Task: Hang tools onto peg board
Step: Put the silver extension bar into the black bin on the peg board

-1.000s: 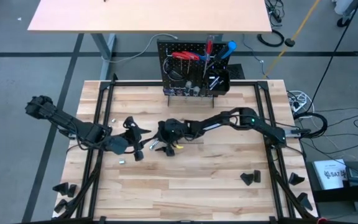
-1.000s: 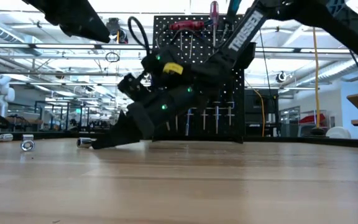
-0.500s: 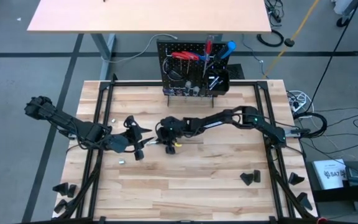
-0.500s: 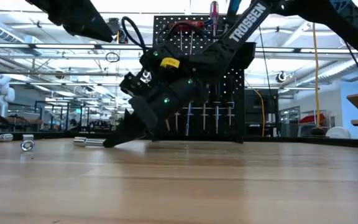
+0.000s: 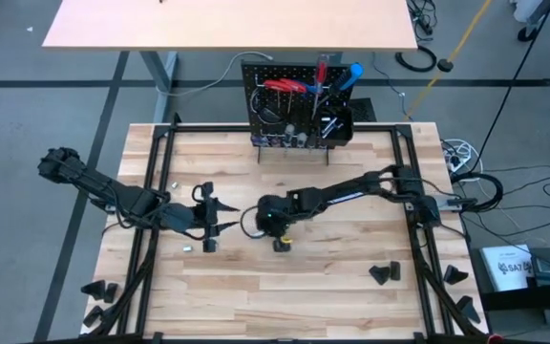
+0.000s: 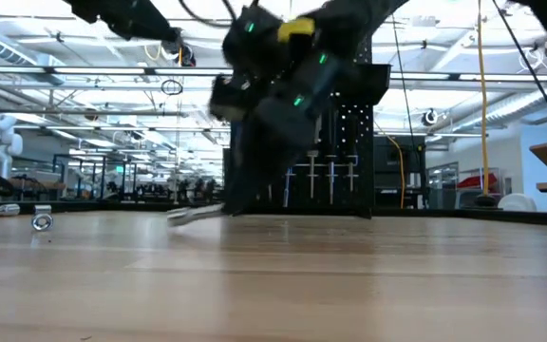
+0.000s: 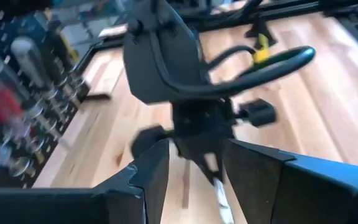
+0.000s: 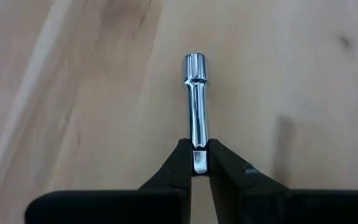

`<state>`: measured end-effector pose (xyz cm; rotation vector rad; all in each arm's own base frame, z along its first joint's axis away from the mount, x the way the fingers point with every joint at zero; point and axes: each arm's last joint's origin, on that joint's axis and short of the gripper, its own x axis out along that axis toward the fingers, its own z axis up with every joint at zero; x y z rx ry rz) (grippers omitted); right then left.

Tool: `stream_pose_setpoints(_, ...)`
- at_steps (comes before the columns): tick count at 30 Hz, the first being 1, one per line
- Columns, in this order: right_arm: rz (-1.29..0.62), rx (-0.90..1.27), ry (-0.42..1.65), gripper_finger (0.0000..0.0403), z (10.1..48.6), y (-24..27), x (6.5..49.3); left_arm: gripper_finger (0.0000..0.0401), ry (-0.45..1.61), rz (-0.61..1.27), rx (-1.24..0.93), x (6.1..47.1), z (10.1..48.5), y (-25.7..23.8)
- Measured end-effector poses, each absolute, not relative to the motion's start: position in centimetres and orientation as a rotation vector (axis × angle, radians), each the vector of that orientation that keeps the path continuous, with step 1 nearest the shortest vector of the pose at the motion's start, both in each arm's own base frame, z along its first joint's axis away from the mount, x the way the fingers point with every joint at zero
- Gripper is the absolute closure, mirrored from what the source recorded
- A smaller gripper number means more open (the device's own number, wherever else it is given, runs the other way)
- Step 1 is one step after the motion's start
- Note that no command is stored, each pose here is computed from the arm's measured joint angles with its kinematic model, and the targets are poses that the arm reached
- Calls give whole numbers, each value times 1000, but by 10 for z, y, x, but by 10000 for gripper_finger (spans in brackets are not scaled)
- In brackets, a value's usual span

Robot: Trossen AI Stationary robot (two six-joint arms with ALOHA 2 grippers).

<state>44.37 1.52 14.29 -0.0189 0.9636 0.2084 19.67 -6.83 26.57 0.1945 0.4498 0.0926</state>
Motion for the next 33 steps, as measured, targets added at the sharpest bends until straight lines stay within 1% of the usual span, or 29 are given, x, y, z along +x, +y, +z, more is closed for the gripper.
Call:
stream_pose_setpoints(6,43,-172,1043,380,185,36,417,243,459,56,217,197,265,-69)
stream_pose_setpoints(10,-65,-238,996,380,209,49,392,243,441,124,105,199,266,-65)
stream_pose_setpoints(12,-121,-244,935,380,219,53,379,243,401,194,15,202,268,-61)
stream_pose_setpoints(14,-166,-246,865,380,228,56,366,243,361,217,-37,207,270,-60)
stream_pose_setpoints(18,-203,-216,684,380,242,63,339,243,322,221,-24,220,266,-60)
stream_pose_setpoints(22,-265,-193,517,380,251,69,310,243,205,219,-29,232,247,-59)
stream_pose_setpoints(26,-346,-160,345,380,261,73,284,243,59,170,-105,238,226,-51)
stream_pose_setpoints(29,-339,-115,206,380,263,75,274,243,-52,104,-187,249,214,-45)
stream_pose_setpoints(33,-263,-76,79,380,263,77,271,243,-140,38,-206,270,205,-42)
